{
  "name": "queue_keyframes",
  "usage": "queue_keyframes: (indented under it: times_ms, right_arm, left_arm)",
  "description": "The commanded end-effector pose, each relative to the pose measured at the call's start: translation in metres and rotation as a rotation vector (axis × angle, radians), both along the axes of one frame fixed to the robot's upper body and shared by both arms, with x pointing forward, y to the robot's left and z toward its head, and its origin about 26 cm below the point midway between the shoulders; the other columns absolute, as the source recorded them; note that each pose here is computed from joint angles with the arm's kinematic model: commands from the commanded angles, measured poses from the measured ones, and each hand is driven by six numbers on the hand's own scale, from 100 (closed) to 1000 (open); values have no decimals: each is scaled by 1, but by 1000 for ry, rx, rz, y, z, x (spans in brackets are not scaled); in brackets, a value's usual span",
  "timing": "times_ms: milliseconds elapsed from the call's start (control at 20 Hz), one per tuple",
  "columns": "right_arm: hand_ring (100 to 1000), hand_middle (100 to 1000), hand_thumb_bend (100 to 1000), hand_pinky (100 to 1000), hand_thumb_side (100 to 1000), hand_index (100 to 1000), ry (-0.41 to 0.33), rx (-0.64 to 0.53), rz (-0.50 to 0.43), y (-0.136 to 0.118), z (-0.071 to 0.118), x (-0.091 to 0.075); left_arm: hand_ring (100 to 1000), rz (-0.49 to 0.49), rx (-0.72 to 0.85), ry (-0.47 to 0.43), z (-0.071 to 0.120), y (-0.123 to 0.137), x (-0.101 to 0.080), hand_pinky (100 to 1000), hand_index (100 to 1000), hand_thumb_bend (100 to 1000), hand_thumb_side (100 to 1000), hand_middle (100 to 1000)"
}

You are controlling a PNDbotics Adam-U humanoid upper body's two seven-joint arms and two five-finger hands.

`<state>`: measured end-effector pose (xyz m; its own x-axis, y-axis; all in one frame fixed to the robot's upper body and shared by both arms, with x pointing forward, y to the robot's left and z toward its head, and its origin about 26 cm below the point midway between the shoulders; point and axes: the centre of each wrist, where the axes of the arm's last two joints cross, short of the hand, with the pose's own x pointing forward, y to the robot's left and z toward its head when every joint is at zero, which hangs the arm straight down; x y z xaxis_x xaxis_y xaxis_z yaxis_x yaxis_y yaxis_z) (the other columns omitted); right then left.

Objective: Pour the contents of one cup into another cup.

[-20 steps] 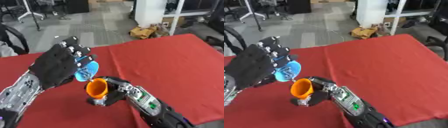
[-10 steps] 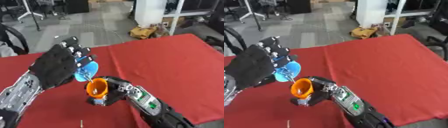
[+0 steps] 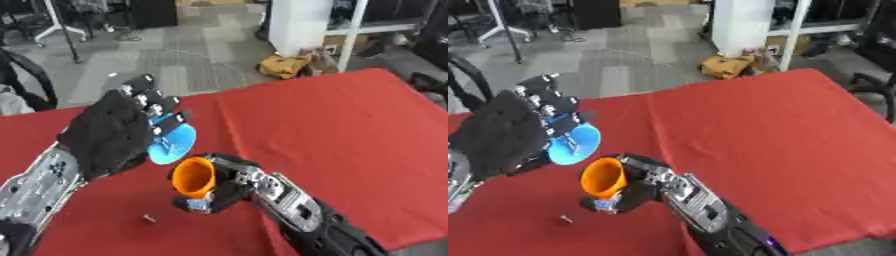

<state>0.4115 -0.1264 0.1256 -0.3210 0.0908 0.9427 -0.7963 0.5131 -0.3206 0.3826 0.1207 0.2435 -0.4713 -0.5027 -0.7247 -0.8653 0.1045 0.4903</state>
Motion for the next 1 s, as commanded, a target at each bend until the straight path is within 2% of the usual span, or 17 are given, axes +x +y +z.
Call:
queue_keyframes:
  times_ms: [50, 1000]
  right_arm:
    - [554, 564, 326, 685, 100, 723, -24, 13, 7, 0, 12, 3]
    - [558, 565, 328, 685, 100, 724, -12, 25, 37, 7, 14, 2]
  left_arm:
    - [436, -6, -8, -38, 12, -1, -1, 568, 679, 507, 100, 410]
    - [438, -4, -11, -41, 10, -5, 1, 571, 679, 501, 100, 412]
